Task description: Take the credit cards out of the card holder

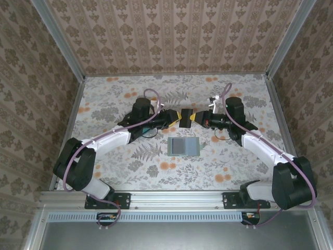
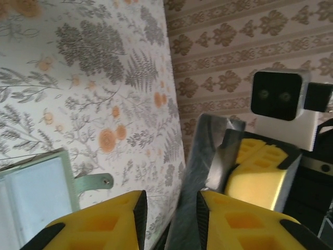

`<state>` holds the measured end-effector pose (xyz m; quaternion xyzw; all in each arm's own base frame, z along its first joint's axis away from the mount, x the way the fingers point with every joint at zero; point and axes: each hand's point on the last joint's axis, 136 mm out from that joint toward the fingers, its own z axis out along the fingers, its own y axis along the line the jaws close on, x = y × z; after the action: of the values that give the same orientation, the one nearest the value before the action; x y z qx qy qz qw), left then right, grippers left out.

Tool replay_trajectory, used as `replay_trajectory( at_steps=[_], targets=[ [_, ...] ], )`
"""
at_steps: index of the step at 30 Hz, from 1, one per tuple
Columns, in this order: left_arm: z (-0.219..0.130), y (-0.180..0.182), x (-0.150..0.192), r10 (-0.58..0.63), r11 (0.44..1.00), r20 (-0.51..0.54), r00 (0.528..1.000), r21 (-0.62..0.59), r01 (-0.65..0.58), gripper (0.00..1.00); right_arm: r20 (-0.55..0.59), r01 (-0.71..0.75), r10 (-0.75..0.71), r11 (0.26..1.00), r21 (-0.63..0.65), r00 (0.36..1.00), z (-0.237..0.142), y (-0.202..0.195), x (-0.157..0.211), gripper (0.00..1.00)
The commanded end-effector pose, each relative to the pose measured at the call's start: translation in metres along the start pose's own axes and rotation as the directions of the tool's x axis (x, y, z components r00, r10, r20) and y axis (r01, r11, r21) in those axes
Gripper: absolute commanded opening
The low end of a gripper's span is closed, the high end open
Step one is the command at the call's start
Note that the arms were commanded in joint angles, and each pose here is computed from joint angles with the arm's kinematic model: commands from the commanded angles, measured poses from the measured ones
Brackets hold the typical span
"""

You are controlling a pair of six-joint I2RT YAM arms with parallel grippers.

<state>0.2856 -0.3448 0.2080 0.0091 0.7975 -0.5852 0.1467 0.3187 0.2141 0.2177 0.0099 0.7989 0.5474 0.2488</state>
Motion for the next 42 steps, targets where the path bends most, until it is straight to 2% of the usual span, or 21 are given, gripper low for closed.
replay_trajectory(
  at_steps=[1, 7, 12, 14, 16, 18, 20, 23, 26, 27, 28, 33, 36, 39, 42],
  targets=[
    [-0.003, -0.014, -0.001, 0.007, 0.998, -0.003, 1.000, 0.069, -0.007, 0.31, -0.016, 0.015, -0.016, 0.998, -0.053, 1.000, 0.003, 0.012, -0.001, 0.00],
    [-0.003, -0.019, 0.001, 0.019, 0.996, -0.013, 1.000, 0.092, -0.018, 0.22, -0.017, 0.018, -0.019, 0.998, -0.066, 1.000, 0.004, 0.015, -0.001, 0.00],
    [-0.006, -0.025, 0.000, 0.023, 0.993, -0.002, 1.000, 0.112, -0.022, 0.07, -0.029, 0.010, -0.012, 0.998, -0.060, 1.000, 0.006, 0.010, 0.002, 0.00],
    [-0.007, -0.024, 0.001, 0.025, 0.994, -0.002, 1.000, 0.109, -0.024, 0.01, -0.032, 0.006, -0.007, 0.999, -0.048, 0.999, 0.007, 0.007, 0.003, 0.11],
    [-0.009, -0.023, 0.001, 0.026, 0.995, 0.002, 1.000, 0.100, -0.026, 0.00, -0.035, 0.006, -0.007, 0.999, -0.034, 0.999, 0.007, 0.003, 0.004, 0.19],
    [-0.014, -0.021, 0.000, 0.033, 0.996, 0.004, 0.999, 0.086, -0.033, 0.00, -0.036, 0.003, -0.003, 1.000, -0.005, 0.999, 0.006, -0.002, 0.005, 0.50],
    [-0.019, -0.016, 0.000, 0.039, 0.998, 0.005, 0.999, 0.055, -0.039, 0.00, -0.036, 0.007, -0.007, 1.000, 0.021, 0.999, 0.005, -0.006, 0.007, 0.63],
    [-0.031, -0.005, 0.000, 0.075, 0.997, -0.004, 0.997, -0.033, -0.075, 0.00, -0.027, 0.021, -0.019, 0.998, 0.062, 0.999, 0.001, -0.010, 0.008, 0.78],
    [-0.048, 0.010, 0.002, 0.134, 0.978, -0.033, 0.990, -0.155, -0.138, 0.00, -0.017, 0.036, -0.034, 0.995, 0.095, 0.999, -0.003, -0.013, 0.009, 0.86],
    [-0.055, 0.015, 0.001, 0.157, 0.967, -0.045, 0.987, -0.194, -0.163, 0.00, -0.014, 0.040, -0.038, 0.994, 0.105, 0.999, -0.005, -0.013, 0.009, 0.94],
    [-0.061, 0.018, 0.003, 0.171, 0.959, -0.065, 0.983, -0.219, -0.182, 0.00, -0.014, 0.044, -0.043, 0.993, 0.112, 0.999, -0.005, -0.013, 0.009, 0.97],
    [-0.103, 0.044, -0.011, 0.276, 0.848, -0.114, 0.954, -0.439, -0.298, 0.00, 0.002, 0.073, -0.074, 0.986, 0.149, 0.997, -0.012, -0.013, 0.009, 1.00],
    [-0.133, 0.059, -0.030, 0.360, 0.730, -0.135, 0.923, -0.576, -0.369, 0.00, 0.008, 0.090, -0.092, 0.982, 0.166, 0.996, -0.013, -0.013, 0.009, 1.00],
    [-0.153, 0.059, -0.045, 0.504, 0.577, -0.206, 0.839, -0.642, -0.504, 0.00, 0.000, 0.112, -0.114, 0.978, 0.176, 0.993, -0.013, -0.011, 0.011, 1.00],
    [-0.166, 0.054, -0.055, 0.639, 0.421, -0.286, 0.714, -0.647, -0.635, 0.00, 0.000, 0.134, -0.136, 0.973, 0.187, 0.991, -0.013, -0.009, 0.012, 1.00]
  ],
)
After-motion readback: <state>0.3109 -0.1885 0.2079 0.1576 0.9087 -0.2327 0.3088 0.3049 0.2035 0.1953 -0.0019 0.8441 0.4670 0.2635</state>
